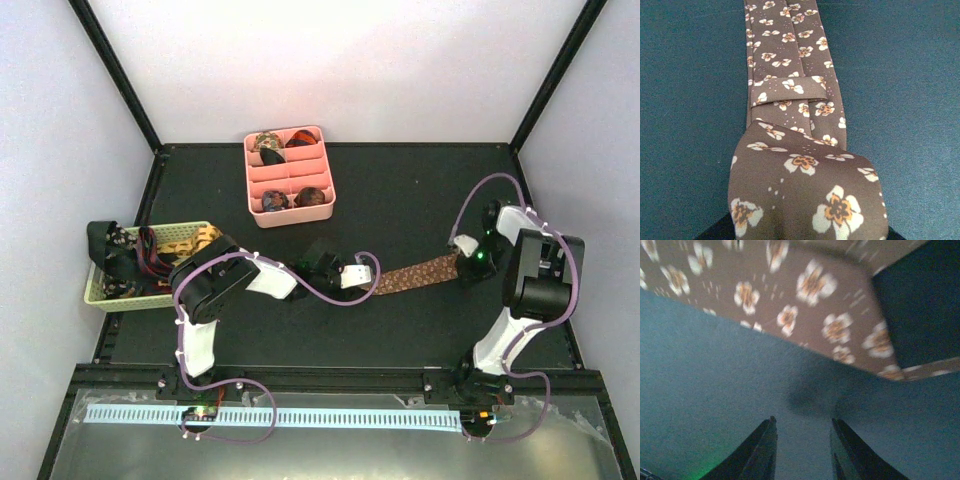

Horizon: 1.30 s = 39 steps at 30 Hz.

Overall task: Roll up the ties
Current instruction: Roll the tie at the center of the board.

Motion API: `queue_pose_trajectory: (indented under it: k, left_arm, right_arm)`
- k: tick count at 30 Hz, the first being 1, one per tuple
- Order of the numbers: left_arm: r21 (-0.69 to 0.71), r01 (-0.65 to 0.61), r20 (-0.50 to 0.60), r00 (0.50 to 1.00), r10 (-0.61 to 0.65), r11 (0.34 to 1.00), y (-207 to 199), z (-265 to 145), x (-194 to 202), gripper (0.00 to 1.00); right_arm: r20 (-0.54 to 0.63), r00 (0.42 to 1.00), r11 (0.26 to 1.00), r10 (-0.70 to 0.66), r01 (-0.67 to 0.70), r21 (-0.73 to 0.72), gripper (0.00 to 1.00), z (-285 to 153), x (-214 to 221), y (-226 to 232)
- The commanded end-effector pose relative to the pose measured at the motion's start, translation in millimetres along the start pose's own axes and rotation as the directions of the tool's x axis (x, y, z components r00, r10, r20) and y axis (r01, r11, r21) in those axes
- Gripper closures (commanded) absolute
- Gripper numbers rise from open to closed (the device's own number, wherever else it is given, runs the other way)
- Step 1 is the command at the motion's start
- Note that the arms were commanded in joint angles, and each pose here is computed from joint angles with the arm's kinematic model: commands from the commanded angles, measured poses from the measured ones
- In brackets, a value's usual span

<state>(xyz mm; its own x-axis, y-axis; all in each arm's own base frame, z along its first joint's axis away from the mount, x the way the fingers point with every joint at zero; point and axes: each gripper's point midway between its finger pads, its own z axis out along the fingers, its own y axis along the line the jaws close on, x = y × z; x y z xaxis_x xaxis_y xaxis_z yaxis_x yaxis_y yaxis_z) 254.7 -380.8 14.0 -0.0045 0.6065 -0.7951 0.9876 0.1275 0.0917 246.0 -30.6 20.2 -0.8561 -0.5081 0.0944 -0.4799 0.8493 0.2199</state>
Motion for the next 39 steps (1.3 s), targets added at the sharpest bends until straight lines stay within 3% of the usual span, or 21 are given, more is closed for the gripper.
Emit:
queue_pose_trajectory:
  k: [1, 6, 8, 16, 19, 24, 25, 34, 39]
  left_arm:
    - [0.071, 0.091, -0.229, 0.971, -0.072, 0.993, -26.4, 1.0, 73.2, 0.75]
    - [0.068, 0.092, -0.229, 0.971, -0.075, 0.993, -26.0, 1.1, 73.3, 0.75]
    - [0.064, 0.093, -0.228, 0.971, -0.076, 0.994, -25.0, 0.4, 73.0, 0.75]
    - [0.069, 0.096, -0.225, 0.971, -0.079, 0.993, -24.8, 1.1, 73.2, 0.75]
    - [0.067, 0.093, -0.226, 0.971, -0.076, 0.993, -24.0, 1.1, 72.8, 0.75]
    - [0.066, 0.098, -0.226, 0.971, -0.081, 0.993, -23.8, 0.9, 73.4, 0.75]
    - [0.065, 0.098, -0.223, 0.971, -0.081, 0.993, -23.4, 1.1, 72.5, 0.75]
    - [0.109, 0.066, -0.162, 0.986, -0.048, 0.992, -26.2, 4.9, 55.8, 0.75]
    - [0.114, 0.07, -0.15, 0.987, -0.052, 0.991, -22.5, 13.8, 49.6, 0.75]
  right_arm:
    - [0.135, 0.99, 0.998, 0.049, -0.053, 0.028, 0.68, -31.7, -40.6, -20.7]
    - [0.142, 0.984, 0.987, 0.108, -0.122, 0.101, 0.67, -34.2, -62.6, -55.3]
    - [0.13, 0.984, 0.983, 0.119, -0.135, 0.122, 0.6, -31.1, -64.5, -63.6]
    - [0.075, 0.993, 0.978, 0.091, -0.104, 0.181, 0.58, -4.4, -59.0, -74.6]
    - [0.043, 0.996, 0.981, 0.08, -0.086, 0.171, 0.65, 7.5, -51.6, -67.6]
    - [0.001, 0.998, 0.985, 0.058, -0.057, 0.161, 0.96, 14.4, -28.0, -51.9]
    - [0.007, 0.998, 0.984, 0.058, -0.059, 0.167, 0.98, 11.5, -25.1, -51.6]
    - [0.009, 0.993, 0.976, 0.115, -0.114, 0.183, 0.98, -2.0, 15.5, -57.5]
    - [0.06, 0.988, 0.972, 0.141, -0.15, 0.178, 0.99, -2.3, -0.2, -70.5]
